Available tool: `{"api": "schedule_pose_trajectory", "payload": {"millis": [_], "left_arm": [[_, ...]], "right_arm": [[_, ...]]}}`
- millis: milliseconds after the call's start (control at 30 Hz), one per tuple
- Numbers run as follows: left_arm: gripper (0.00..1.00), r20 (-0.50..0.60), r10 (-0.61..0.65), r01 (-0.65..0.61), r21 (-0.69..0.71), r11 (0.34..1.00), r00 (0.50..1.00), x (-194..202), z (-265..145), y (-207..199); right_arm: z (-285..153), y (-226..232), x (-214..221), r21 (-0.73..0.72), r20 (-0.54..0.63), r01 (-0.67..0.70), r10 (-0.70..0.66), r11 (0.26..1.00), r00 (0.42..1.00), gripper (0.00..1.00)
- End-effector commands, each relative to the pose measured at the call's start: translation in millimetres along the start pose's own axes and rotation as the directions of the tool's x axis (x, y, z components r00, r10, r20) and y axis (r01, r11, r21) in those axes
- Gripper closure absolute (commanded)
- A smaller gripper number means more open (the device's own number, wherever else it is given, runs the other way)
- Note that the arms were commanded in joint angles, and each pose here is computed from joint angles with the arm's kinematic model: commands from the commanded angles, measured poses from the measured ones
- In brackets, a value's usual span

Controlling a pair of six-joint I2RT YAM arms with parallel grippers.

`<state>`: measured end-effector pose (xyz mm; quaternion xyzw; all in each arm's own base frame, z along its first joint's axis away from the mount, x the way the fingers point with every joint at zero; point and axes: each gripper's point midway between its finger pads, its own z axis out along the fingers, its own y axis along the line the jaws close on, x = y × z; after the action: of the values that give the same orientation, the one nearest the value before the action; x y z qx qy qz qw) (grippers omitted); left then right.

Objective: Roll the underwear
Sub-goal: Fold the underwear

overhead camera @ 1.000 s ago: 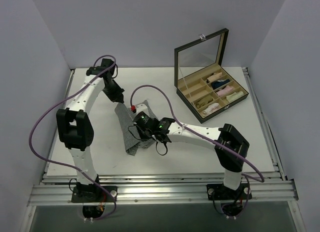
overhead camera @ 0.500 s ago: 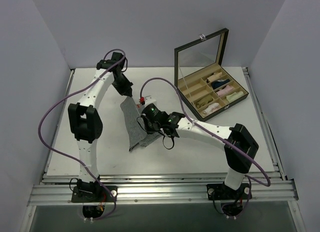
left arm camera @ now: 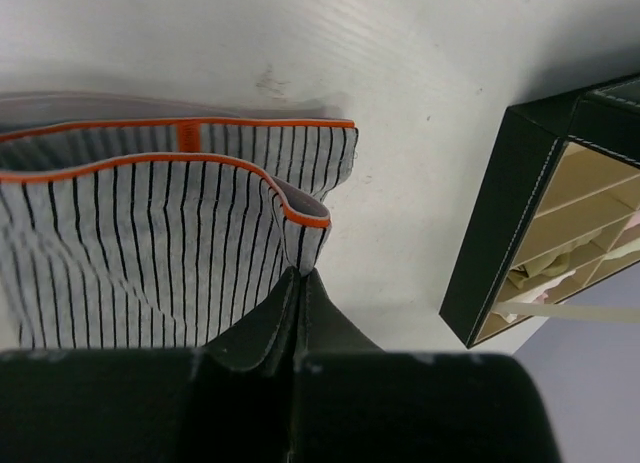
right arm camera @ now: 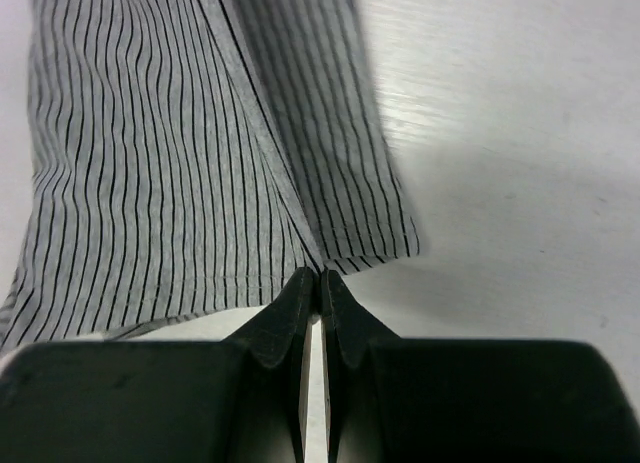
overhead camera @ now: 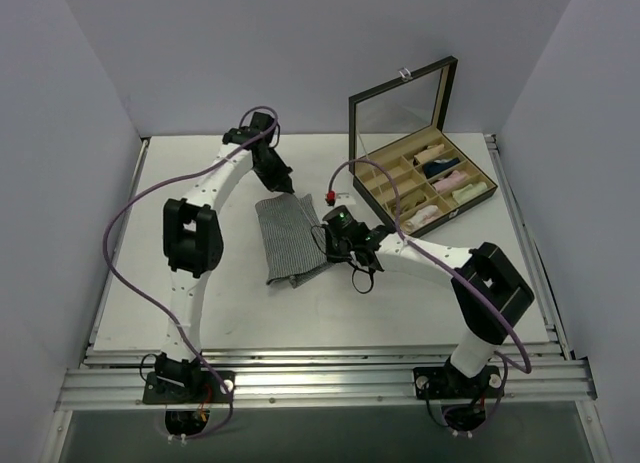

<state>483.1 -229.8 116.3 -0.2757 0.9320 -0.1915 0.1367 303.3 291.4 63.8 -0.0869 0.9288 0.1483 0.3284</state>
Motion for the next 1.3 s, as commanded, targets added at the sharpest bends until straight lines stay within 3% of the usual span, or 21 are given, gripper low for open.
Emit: {"api": "schedule_pose_trajectory", "payload": {"millis": [0, 67, 100, 133, 167, 200, 233, 300, 400, 467, 533, 600, 900, 1000, 1100, 1267], "left_arm": [[0.98, -0.052, 0.054, -0.046, 0.144, 0.989, 0.997, 28, 29, -46], [0.98, -0.088, 0.053, -0.039, 0.152, 0.988, 0.995, 40, 47, -51], [0.98, -0.098, 0.055, -0.040, 0.145, 0.989, 0.994, 44, 52, -50], [0.97, -0.116, 0.060, -0.044, 0.134, 0.990, 0.991, 52, 62, -48], [0.94, -0.117, 0.068, -0.051, 0.140, 0.989, 0.991, 54, 64, -50], [0.81, -0.119, 0.073, -0.056, 0.141, 0.988, 0.990, 55, 66, -51], [0.79, -0.113, 0.081, -0.063, 0.153, 0.986, 0.990, 54, 64, -53], [0.78, -0.085, 0.103, -0.085, 0.190, 0.978, 0.991, 50, 60, -62], [0.65, -0.019, 0.151, -0.141, 0.263, 0.954, 0.988, 38, 39, -80], [0.56, 0.020, 0.181, -0.179, 0.285, 0.942, 0.983, 29, 22, -86], [0.55, 0.052, 0.186, -0.194, 0.275, 0.942, 0.981, 19, 6, -84], [0.55, 0.067, 0.186, -0.197, 0.248, 0.948, 0.980, 7, -2, -72], [0.53, 0.020, 0.226, -0.226, 0.140, 0.964, 0.974, -5, -6, -13], [0.53, 0.019, 0.252, -0.253, 0.124, 0.960, 0.967, 0, -12, -7], [0.53, 0.010, 0.271, -0.271, 0.118, 0.955, 0.962, 7, -24, -1], [0.53, -0.013, 0.322, -0.317, 0.138, 0.938, 0.947, 31, -34, 4]], "right_arm": [[-10, -9, -20, 0.006, 0.109, -0.109, 0.108, 0.994, 0.988, 1.00], [-7, -21, -12, 0.039, 0.101, -0.125, 0.121, 0.991, 0.988, 1.00], [-5, -24, -8, 0.043, 0.087, -0.130, 0.126, 0.991, 0.988, 0.95], [-5, -27, -7, 0.056, 0.082, -0.134, 0.130, 0.989, 0.988, 0.83], [-7, -32, -9, 0.076, 0.093, -0.138, 0.131, 0.988, 0.987, 0.78], [-8, -35, -7, 0.086, 0.088, -0.141, 0.134, 0.986, 0.987, 0.72], [-9, -39, -5, 0.097, 0.088, -0.146, 0.138, 0.984, 0.987, 0.66], [-15, -46, -7, 0.120, 0.102, -0.150, 0.138, 0.981, 0.985, 0.66], [-15, -57, -5, 0.137, 0.091, -0.146, 0.134, 0.980, 0.987, 0.68], [-10, -59, -5, 0.102, 0.067, -0.107, 0.100, 0.989, 0.993, 0.62], [0, -54, -9, -0.002, 0.031, -0.089, 0.089, 0.996, 0.996, 0.50], [12, -62, -9, -0.009, -0.012, -0.039, 0.039, 0.999, 0.999, 0.49], [45, -68, -9, -0.063, -0.081, -0.011, 0.006, 0.998, 0.997, 0.60], [48, -64, -1, -0.076, -0.099, -0.037, 0.030, 0.996, 0.995, 0.67], [38, -54, 9, -0.080, -0.099, -0.047, 0.039, 0.996, 0.994, 0.81], [20, -24, 43, -0.104, -0.114, -0.086, 0.074, 0.991, 0.991, 0.92]]}}
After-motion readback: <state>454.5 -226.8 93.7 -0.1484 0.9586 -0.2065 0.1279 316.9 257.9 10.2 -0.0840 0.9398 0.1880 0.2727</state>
